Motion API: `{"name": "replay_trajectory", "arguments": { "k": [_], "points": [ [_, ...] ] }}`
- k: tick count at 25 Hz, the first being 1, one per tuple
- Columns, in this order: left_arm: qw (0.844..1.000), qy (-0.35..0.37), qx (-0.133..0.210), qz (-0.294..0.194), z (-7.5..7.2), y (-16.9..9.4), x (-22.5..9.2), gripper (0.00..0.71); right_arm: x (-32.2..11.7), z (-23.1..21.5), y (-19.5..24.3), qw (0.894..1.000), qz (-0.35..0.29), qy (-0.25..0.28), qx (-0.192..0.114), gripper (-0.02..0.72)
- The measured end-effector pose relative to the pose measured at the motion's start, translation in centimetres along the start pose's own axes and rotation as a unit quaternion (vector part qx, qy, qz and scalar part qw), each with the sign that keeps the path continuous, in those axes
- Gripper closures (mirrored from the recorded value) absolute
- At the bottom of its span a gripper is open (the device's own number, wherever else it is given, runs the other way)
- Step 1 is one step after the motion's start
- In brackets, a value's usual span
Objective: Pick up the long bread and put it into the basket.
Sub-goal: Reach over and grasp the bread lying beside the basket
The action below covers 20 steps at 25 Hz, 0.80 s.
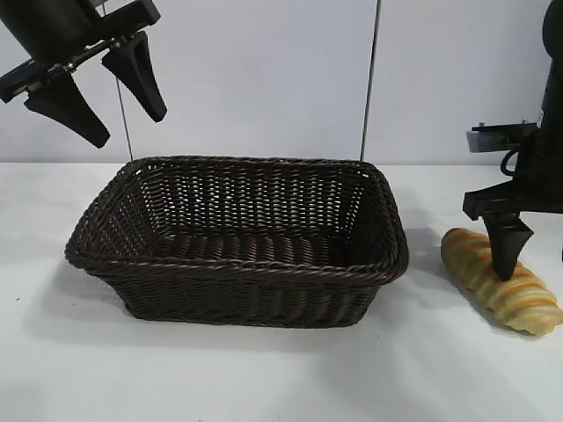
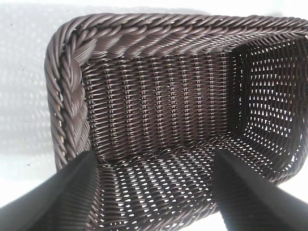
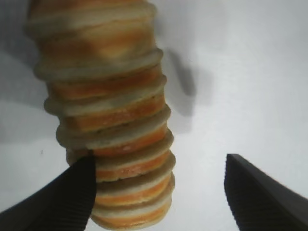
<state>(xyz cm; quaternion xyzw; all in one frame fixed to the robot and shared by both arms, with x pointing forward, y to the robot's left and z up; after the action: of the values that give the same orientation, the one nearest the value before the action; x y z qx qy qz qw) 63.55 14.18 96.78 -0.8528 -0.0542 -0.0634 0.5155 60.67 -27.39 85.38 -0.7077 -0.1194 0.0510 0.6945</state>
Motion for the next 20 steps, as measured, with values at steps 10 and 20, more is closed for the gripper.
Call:
{"name": "replay_trajectory", "arguments": {
  "k": [10, 20],
  "points": [
    [1.000, 0.000, 0.000, -0.001, 0.0, 0.0, 0.0, 0.213, -0.1, 0.3, 2.2, 1.000, 0.017, -0.001, 0.010, 0.165],
    [1.000, 0.000, 0.000, -0.001, 0.0, 0.0, 0.0, 0.213, -0.2, 0.5, 3.1, 1.000, 0.025, 0.003, 0.016, 0.391]
  ]
}}
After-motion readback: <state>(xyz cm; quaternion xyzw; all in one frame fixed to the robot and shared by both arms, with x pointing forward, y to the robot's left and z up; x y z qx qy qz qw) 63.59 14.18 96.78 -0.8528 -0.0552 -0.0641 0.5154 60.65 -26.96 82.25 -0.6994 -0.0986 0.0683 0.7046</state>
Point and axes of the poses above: a point on each arm's last joint axis where the gripper is mounted, y pointing out along that axis toward the gripper, z along the wrist's bending axis when the last joint is at zero, x = y × z, the point moved 8 cm from there along y, pointing out along that axis toward the gripper, and after that the axes turned 8 degrees about -y, right-handed, at the moved point
